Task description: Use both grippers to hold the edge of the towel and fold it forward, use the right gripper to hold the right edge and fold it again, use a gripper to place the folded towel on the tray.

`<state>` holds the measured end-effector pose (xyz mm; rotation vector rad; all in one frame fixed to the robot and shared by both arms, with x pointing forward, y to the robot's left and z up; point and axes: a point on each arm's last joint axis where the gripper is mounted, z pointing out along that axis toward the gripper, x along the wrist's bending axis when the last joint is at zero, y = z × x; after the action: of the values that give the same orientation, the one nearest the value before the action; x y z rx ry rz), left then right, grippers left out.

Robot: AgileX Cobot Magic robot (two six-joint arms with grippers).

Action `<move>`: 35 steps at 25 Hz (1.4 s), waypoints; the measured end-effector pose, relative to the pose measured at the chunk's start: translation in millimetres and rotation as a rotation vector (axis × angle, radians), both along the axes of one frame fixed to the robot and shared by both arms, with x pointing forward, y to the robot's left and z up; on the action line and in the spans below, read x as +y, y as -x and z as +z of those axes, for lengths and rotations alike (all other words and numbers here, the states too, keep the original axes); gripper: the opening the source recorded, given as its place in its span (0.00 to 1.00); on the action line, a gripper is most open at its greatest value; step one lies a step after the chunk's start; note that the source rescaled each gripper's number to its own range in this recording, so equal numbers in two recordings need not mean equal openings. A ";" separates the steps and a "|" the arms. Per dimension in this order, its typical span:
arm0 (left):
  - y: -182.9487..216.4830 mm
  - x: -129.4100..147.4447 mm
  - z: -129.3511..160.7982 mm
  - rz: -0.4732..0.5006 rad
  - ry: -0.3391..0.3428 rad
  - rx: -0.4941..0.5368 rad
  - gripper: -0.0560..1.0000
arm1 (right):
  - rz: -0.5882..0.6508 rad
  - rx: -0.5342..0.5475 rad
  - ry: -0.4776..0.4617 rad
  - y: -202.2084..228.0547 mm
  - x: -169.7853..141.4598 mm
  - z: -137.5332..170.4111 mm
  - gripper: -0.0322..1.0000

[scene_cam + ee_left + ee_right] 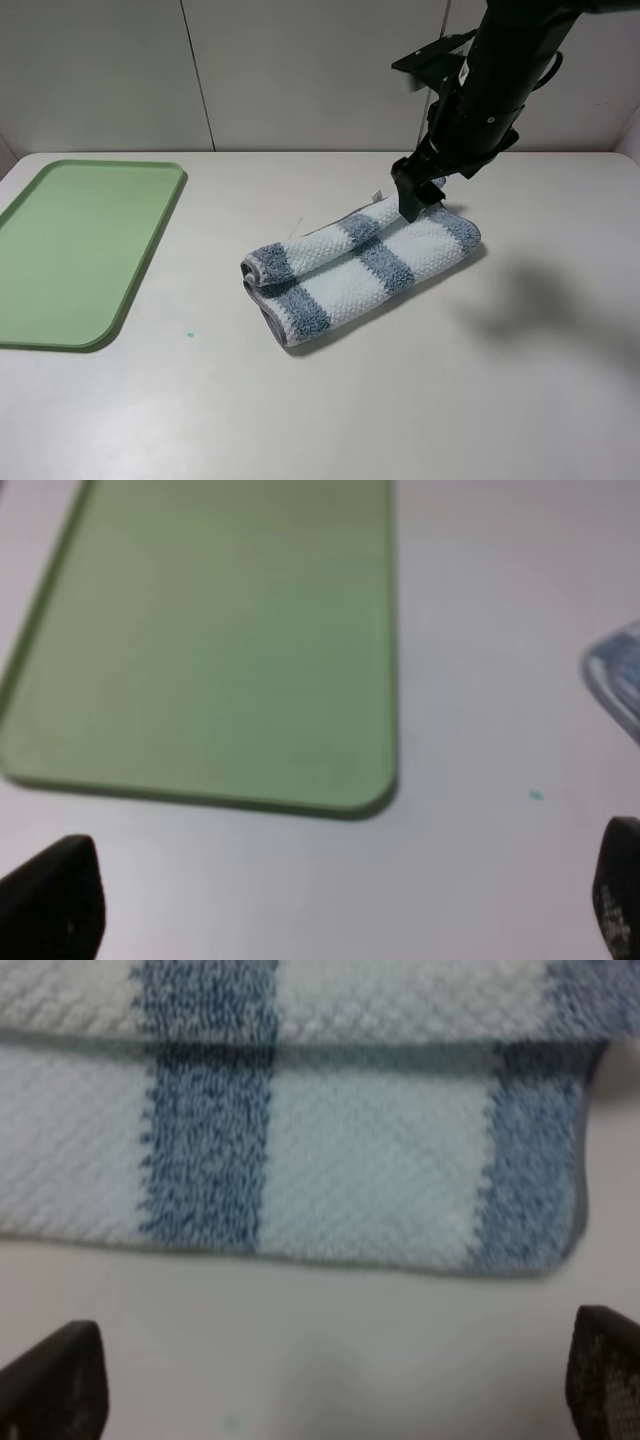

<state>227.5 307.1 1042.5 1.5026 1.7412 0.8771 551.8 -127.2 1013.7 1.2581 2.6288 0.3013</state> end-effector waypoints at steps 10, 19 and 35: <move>0.6 -1.0 0.0 0.090 0.001 0.000 0.98 | 0.017 0.010 0.003 -22.3 13.4 -52.8 1.00; 0.6 -1.0 0.0 0.090 0.001 0.000 0.98 | 0.025 0.061 -0.038 -26.3 21.9 -79.4 1.00; 0.6 -1.0 0.0 0.090 0.001 0.000 0.98 | -0.015 0.007 -0.130 -38.2 32.7 -102.4 1.00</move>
<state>226.9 306.1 1042.5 1.4326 1.8212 0.9216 590.0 -94.5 911.2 1.3202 2.6420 0.4725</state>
